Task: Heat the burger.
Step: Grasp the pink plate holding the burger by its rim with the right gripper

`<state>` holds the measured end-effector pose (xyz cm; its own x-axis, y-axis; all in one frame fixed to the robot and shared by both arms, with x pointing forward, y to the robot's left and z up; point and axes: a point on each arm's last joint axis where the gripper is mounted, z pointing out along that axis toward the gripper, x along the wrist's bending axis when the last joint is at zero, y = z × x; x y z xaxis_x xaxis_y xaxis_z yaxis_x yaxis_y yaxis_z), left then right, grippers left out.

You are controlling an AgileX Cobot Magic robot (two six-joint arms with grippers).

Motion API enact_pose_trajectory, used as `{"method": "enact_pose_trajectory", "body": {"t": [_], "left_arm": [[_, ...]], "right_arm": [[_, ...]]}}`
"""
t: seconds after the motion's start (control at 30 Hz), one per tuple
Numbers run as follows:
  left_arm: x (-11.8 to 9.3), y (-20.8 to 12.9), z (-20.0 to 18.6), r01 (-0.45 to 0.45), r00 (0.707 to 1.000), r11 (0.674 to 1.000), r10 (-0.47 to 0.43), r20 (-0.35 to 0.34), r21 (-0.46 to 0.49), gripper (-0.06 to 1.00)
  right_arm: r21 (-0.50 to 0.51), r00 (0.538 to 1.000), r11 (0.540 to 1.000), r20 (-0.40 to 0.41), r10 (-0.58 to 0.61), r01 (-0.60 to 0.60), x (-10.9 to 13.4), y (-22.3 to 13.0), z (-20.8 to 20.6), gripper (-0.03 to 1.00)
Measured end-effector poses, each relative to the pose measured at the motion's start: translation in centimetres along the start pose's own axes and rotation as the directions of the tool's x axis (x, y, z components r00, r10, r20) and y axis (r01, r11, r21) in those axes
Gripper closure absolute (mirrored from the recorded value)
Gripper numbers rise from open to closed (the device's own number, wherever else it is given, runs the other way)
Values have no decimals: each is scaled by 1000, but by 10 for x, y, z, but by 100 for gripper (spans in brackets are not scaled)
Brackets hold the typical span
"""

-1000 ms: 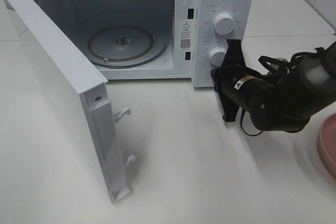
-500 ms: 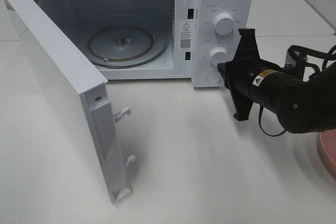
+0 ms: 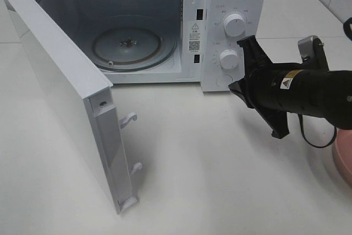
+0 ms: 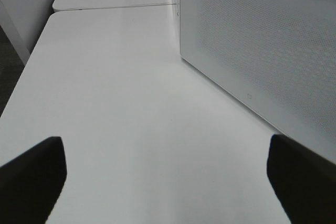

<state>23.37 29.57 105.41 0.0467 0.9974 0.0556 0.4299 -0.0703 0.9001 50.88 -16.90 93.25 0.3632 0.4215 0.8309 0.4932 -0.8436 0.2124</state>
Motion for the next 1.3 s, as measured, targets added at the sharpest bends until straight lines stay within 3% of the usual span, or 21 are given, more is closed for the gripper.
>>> {"method": "enact_pose_trajectory", "body": {"t": [0.03, 0.23, 0.3, 0.47, 0.57, 0.8, 0.93, 0.97, 1.0, 1.03, 1.07, 1.1, 1.13, 1.2, 1.23, 1.3], "left_arm": [[0, 0, 0, 0, 1000, 1000, 0, 0, 0, -1], [0, 0, 0, 0, 1000, 1000, 0, 0, 0, -1], [0, 0, 0, 0, 1000, 1000, 0, 0, 0, -1], [0, 0, 0, 0, 1000, 1000, 0, 0, 0, -1], [0, 0, 0, 0, 1000, 1000, 0, 0, 0, -1], [0, 0, 0, 0, 1000, 1000, 0, 0, 0, -1], [0, 0, 0, 0, 1000, 1000, 0, 0, 0, -1], [0, 0, 0, 0, 1000, 1000, 0, 0, 0, -1], [0, 0, 0, 0, 1000, 1000, 0, 0, 0, -1], [0, 0, 0, 0, 1000, 1000, 0, 0, 0, -1], [0, 0, 0, 0, 1000, 1000, 0, 0, 0, -1], [0, 0, 0, 0, 1000, 1000, 0, 0, 0, -1], [0, 0, 0, 0, 1000, 1000, 0, 0, 0, -1], [0, 0, 0, 0, 1000, 1000, 0, 0, 0, -1], [0, 0, 0, 0, 1000, 1000, 0, 0, 0, -1], [0, 0, 0, 0, 1000, 1000, 0, 0, 0, -1]], "right_arm": [[11, 998, 998, 16, -64, 64, 3, 0, -5, 96], [35, 982, 983, 41, -183, 181, 7, 1, -15, 95], [68, 951, 952, 64, -302, 298, 10, 1, -26, 94], [101, 910, 911, 76, -407, 399, 12, 1, -35, 93], [137, 857, 858, 80, -508, 496, 14, 1, -45, 92], [230, 778, 777, 109, -619, 586, 11, -1, -57, 91], [345, 692, 688, 135, -710, 638, 1, -4, -60, 89], [345, 692, 688, 135, -710, 638, 1, -4, -60, 89], [392, 649, 644, 138, -748, 658, -3, -5, -62, 88], [392, 649, 644, 138, -748, 658, -3, -5, -62, 88], [420, 622, 614, 138, -771, 668, -6, -5, -63, 87], [478, 570, 558, 136, -810, 679, -9, -6, -66, 86], [478, 570, 558, 136, -810, 679, -9, -6, -66, 86], [535, 497, 480, 124, -859, 695, -8, -5, -68, 83], [535, 497, 480, 124, -859, 695, -8, -5, -68, 83], [572, 427, 408, 109, -898, 712, -5, -2, -71, 75]]}}
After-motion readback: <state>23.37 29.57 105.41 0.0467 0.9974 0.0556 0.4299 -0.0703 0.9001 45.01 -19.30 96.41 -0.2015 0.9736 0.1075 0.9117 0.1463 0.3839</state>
